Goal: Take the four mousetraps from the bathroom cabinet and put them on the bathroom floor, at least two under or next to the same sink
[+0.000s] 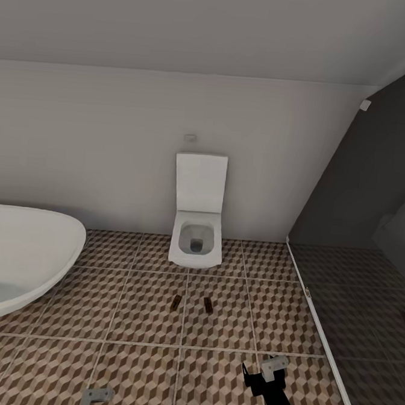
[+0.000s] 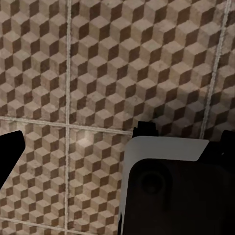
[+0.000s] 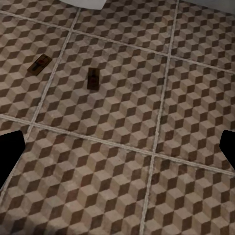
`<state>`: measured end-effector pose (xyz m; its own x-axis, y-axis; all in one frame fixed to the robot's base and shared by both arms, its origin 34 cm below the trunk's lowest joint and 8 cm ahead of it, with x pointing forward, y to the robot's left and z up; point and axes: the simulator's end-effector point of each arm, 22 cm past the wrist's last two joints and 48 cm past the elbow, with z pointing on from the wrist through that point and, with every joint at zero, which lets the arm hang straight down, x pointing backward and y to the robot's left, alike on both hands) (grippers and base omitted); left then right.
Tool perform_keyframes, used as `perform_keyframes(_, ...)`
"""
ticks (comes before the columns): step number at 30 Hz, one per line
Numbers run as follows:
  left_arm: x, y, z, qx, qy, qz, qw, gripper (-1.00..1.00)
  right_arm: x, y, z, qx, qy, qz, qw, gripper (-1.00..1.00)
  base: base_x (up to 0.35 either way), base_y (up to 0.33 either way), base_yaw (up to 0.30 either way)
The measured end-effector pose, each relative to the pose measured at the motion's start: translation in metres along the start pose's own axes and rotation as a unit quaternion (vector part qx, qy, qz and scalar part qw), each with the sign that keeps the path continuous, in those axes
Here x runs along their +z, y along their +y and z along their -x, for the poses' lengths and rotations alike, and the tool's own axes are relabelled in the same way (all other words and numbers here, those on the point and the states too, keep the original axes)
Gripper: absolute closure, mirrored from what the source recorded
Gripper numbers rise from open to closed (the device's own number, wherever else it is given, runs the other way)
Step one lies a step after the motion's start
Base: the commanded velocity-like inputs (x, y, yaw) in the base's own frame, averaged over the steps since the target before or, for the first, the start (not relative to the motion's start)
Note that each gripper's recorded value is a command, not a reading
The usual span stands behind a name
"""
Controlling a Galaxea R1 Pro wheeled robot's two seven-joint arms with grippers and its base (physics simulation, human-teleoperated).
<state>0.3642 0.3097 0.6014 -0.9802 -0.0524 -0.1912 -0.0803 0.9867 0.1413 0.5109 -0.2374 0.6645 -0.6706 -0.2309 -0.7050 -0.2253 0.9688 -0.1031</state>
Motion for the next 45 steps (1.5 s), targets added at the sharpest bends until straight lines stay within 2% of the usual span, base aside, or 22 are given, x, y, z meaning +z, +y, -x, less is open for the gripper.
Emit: perform_keyframes(45, -0.0005, -0.0049, -0.0024, 0.000, 0.002, -0.003, 1.0000, -1.00, 0.0000, 0.0002, 0.0001, 0.000, 0.000, 0.000, 1.0000, -1.00, 0.000, 0.000, 0.000)
